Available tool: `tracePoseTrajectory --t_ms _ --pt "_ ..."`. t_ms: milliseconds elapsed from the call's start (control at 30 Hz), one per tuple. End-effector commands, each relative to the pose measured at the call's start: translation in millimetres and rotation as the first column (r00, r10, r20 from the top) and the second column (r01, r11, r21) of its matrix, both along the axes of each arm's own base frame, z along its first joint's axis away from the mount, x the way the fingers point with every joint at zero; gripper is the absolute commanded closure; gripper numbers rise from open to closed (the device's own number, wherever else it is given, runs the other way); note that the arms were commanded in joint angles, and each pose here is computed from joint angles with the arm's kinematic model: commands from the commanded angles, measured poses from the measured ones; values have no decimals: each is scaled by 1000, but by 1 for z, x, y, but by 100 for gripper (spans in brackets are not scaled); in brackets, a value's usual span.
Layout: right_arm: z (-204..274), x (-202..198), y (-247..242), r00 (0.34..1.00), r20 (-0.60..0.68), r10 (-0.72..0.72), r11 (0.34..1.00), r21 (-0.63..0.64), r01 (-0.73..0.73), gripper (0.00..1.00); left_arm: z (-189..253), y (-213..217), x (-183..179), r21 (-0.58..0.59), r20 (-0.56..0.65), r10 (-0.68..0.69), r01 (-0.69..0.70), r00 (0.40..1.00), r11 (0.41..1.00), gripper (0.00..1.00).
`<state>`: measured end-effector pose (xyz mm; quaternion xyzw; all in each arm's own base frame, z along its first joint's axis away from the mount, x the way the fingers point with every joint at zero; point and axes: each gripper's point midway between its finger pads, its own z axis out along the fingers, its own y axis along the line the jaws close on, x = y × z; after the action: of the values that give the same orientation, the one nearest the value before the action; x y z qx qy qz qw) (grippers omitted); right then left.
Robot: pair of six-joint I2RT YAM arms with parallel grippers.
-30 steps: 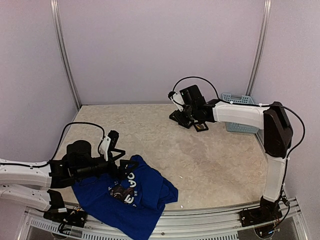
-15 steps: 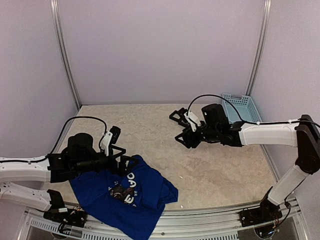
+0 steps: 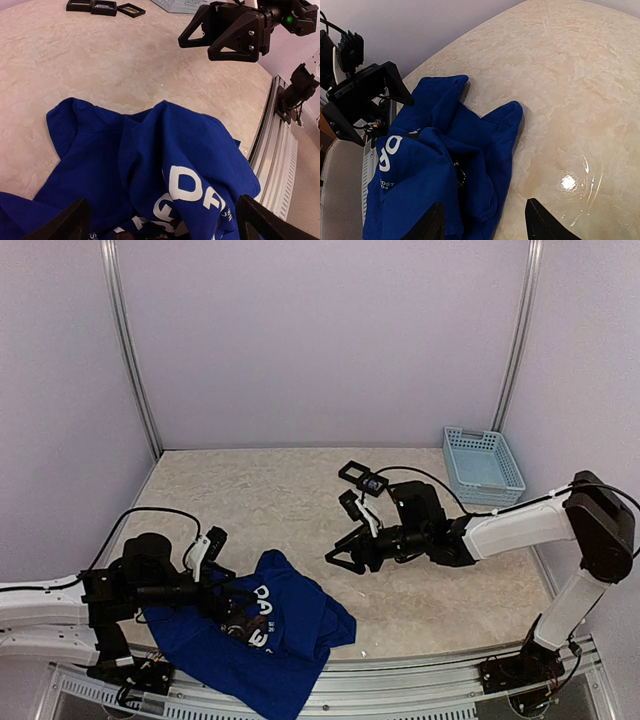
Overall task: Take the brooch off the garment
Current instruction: Adjust the crumpled clothing at the center of the board.
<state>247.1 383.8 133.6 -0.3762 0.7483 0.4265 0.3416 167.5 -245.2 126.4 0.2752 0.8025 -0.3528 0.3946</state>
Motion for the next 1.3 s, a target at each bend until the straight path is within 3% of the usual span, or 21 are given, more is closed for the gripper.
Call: tracePoseTrajectory --t_ms 0,167,200,233,267,300,333,400,467,600,667,733,900,967,1000,1100,1167,1233,1267 --pt "-30 -16 11 996 -93 15 1000 -16 -17 44 -12 -11 0 24 -65 -43 45 997 999 1" --pt "-42 -17 17 997 -83 -5 997 -76 -1 45 -47 -27 0 108 -186 -80 101 979 989 1" --pt "-37 -16 15 998 -64 -18 997 -76 13 45 -47 -33 -3 94 -196 -113 133 974 987 6" --pt "-31 -14 12 999 -42 -34 997 -73 31 45 -49 -38 -7 83 -212 -146 167 966 983 15" --pt "-25 -12 8 999 -19 -50 996 -71 48 45 -51 -43 -11 72 -227 -178 199 958 977 33" --pt "-19 -10 3 997 8 -71 995 -73 71 45 -49 -48 -12 60 -227 -200 219 953 974 59" --pt "-15 -8 -2 995 31 -92 993 -75 94 45 -46 -54 -11 56 -223 -210 228 952 972 73" --pt "-4 -1 -11 986 87 -140 985 -84 148 45 -41 -61 -1 76 -198 -194 212 961 974 92" --pt "3 5 -21 974 137 -181 976 -94 195 45 -30 -67 14 100 -146 -169 184 975 978 100" --pt "13 17 -42 933 234 -273 947 -103 303 46 16 -82 47 93 9 -114 113 993 989 100" --pt "19 22 -53 907 279 -314 930 -102 353 46 44 -96 47 45 82 -173 170 981 984 100" --pt "29 25 -63 878 324 -352 916 -76 395 46 72 -109 32 -4 167 -296 301 940 954 100" --pt "60 25 -98 784 409 -467 865 27 501 41 119 -118 -24 -69 280 -566 605 775 793 100" --pt "70 26 -114 738 431 -519 834 66 548 39 120 -113 -30 -40 263 -602 632 754 774 100" --pt "74 26 -121 718 437 -542 819 85 567 38 112 -108 -26 -14 221 -594 612 773 791 100" --pt "81 25 -131 686 447 -574 798 116 591 36 75 -91 -4 61 97 -461 457 882 887 100" --pt "83 24 -129 693 450 -564 805 114 582 35 38 -70 2 110 -51 -323 326 945 939 100" --pt "81 23 -122 716 445 -538 824 99 557 35 5 -57 -17 117 -173 -279 301 945 946 94" --pt "79 21 -115 740 440 -508 845 89 527 35 -9 -53 -31 111 -212 -271 299 939 948 83"
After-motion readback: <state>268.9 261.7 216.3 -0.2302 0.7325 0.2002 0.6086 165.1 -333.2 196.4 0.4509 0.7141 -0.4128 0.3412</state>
